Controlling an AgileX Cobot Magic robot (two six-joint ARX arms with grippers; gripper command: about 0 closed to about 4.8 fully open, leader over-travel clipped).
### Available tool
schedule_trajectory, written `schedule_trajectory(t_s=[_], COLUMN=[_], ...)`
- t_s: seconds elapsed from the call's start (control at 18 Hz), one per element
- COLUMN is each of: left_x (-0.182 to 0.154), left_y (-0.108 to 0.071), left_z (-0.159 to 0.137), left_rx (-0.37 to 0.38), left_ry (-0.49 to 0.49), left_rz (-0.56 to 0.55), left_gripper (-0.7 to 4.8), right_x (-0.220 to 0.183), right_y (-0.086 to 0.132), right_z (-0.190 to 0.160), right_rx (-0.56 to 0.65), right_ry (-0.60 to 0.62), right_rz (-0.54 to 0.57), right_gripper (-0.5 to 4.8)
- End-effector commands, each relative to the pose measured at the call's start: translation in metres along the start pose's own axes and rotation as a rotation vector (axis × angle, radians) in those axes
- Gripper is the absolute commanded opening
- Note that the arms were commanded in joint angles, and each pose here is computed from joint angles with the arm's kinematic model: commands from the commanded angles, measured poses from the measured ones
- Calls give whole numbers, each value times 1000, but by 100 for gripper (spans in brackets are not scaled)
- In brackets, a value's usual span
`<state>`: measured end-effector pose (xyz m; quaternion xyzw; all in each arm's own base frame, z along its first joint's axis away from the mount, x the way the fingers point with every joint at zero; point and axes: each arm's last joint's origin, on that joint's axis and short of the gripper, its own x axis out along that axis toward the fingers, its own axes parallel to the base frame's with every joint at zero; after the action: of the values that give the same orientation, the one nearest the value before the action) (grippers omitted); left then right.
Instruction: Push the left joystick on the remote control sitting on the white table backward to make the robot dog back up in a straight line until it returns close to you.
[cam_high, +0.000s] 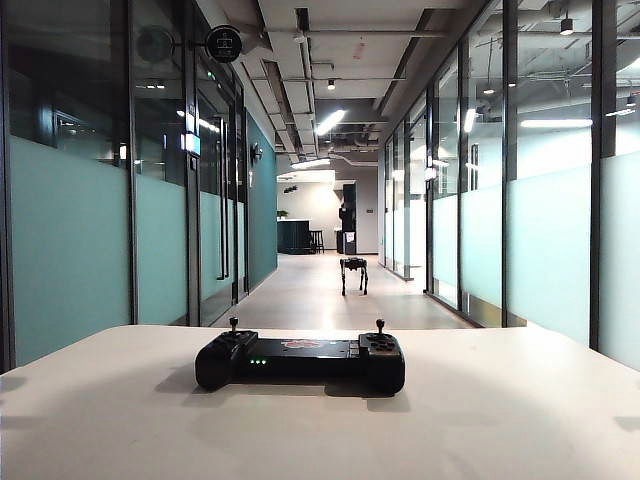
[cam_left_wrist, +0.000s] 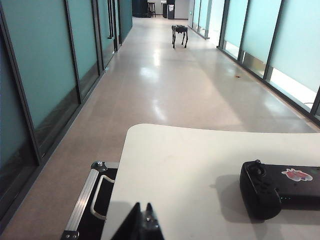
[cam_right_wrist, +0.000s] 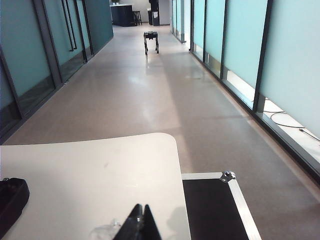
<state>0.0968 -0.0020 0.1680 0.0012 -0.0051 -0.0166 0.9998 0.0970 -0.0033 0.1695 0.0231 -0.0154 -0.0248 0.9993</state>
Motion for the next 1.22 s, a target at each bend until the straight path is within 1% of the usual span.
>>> schedule_trajectory(t_s=[0.06,0.17,0.33,0.39,0.5,0.61,0.78,0.89,0.94,1.05,1.22], left_x=[-2,-3,-2,-2,-1,1,9,14,19,25,36], left_y=[0,0,0,0,0,0,-1,-2,-4,-6,-11], left_z=[13,17,17,18,23,29,33,32,33,35,38], left_rx=[-4,-21,-26,-41,-42,-41,-41,-42,-43,-44,-45], left_ry=[-53,-58,-56,-61,-70,-65,-56,-40,-12,10,45], left_rz=[-2,-2,-6,-7,-8,-8,-44,-74,-91,-114,-144], left_gripper=[-5,-5,-5,-5,-5,-5,-5,-5,-5,-5,-5], right_x=[-3,-5,-7,-7,-7,-5,2,8,11,17,24], right_y=[1,1,3,3,4,5,8,12,15,21,31], right_z=[18,26,35,39,45,50,55,57,57,57,55], right_rx=[-21,-20,-22,-23,-23,-28,-28,-40,-52,-54,-65], right_ry=[-68,-91,-114,-120,-122,-121,-102,-103,-104,-75,-65], right_rz=[7,12,53,60,66,101,139,169,195,239,297], right_gripper=[-6,-6,-6,-6,-6,-6,-6,-6,-6,-6,-6])
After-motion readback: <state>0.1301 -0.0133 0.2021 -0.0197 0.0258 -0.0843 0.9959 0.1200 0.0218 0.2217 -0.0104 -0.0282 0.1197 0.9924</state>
